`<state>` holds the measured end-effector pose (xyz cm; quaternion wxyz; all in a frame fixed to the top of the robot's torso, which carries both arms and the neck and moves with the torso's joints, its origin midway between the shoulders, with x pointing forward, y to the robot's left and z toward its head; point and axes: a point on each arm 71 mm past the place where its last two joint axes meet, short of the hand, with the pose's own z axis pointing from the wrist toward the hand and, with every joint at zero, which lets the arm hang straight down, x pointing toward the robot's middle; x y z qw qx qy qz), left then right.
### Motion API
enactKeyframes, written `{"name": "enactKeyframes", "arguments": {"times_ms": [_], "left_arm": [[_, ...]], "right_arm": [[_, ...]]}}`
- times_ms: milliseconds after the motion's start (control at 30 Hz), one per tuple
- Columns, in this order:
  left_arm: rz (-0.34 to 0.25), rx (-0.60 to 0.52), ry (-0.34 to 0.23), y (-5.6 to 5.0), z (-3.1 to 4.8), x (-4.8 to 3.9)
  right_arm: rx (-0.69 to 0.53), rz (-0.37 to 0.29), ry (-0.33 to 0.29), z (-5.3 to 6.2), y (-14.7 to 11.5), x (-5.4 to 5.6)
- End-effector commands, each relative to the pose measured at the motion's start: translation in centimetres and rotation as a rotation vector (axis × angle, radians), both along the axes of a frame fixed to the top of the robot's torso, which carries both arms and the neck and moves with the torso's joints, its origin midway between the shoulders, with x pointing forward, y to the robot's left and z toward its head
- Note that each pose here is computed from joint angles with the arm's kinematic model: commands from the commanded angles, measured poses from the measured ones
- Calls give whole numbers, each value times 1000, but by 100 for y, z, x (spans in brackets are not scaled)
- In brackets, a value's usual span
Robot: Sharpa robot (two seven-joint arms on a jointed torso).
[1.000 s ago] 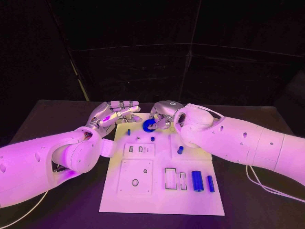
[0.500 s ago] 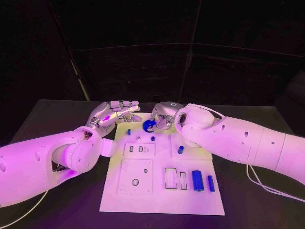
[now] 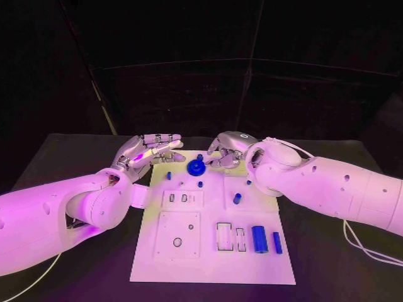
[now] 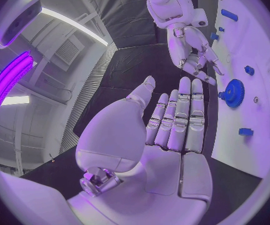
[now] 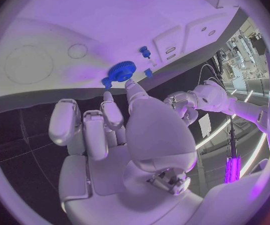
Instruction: Assemble the parts on the task board
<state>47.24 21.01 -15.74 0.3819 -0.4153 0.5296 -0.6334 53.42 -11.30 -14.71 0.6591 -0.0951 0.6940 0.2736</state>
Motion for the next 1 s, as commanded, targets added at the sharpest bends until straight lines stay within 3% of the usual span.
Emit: {"name": "enactKeyframes", "arguments": {"times_ms": [33,333,533,767,1000], "left_arm": [[-8,-8,-8,8,18,1],[-2,-5,-9,32,17,21],[-9,-6,-7,5,9,39],[-22,-9,-3,-37,-1,45],[-19,-7,-2,-30,-12,55]], "right_arm": [[206,34,-32,121,-143,-54],[279,-3,47,139,-873,-168],[269,-26,64,107,-1222,-138],[248,-67,103,-101,-1516,-81],[220,-82,126,-272,-1580,-51]]}}
